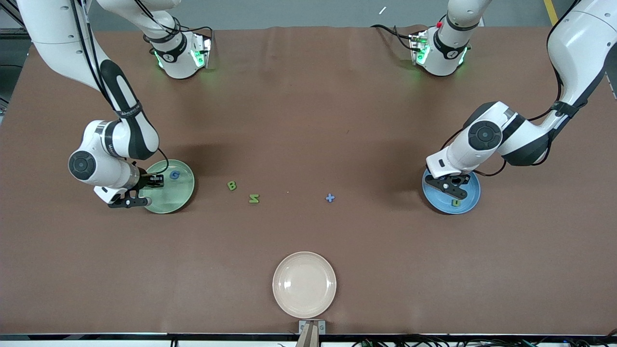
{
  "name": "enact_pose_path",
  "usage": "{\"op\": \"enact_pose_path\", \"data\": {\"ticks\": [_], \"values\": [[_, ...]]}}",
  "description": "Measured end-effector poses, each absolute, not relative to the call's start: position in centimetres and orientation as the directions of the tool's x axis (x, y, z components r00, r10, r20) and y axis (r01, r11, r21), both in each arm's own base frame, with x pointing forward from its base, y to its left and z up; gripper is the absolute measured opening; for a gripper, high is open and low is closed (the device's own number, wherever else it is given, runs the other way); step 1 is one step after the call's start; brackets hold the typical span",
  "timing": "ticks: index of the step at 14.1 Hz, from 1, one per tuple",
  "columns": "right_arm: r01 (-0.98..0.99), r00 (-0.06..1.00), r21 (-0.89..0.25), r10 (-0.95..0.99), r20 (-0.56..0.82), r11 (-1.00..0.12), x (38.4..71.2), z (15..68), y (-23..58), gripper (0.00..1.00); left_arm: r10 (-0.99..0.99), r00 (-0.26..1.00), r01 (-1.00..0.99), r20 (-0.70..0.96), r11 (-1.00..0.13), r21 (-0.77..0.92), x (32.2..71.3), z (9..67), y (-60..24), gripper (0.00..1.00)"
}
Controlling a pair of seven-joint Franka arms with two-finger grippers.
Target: Sort upper and lower case letters into plates
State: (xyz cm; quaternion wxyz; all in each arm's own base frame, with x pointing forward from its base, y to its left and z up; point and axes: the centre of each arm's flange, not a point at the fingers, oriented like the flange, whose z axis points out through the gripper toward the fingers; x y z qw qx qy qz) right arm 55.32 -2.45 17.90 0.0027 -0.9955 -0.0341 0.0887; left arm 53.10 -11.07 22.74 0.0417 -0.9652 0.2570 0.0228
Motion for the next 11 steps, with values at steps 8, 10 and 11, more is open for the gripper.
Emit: {"op": "enact_pose_path", "data": {"ticks": [8,10,11], "values": [[0.001,0.964,-0.026,0.008,-0.266,-1.0,60.0,25.6,3.5,1.0,-0.525,0.847,-0.53,-0.081,-0.843,-0.091,51.2,18.5,-8.4,0.27],[-0.068,0.963,-0.014,-0.062,-0.263,-0.998,59.9,26.5,8.3,1.0,-0.525,0.847,-0.531,-0.082,-0.842,-0.091,51.2,18.4,-8.3,0.27],[-0.11,0.959,-0.001,-0.106,-0.261,-0.994,59.6,26.5,10.9,1.0,-0.525,0.847,-0.531,-0.082,-0.843,-0.091,51.2,18.4,-8.2,0.27]]}}
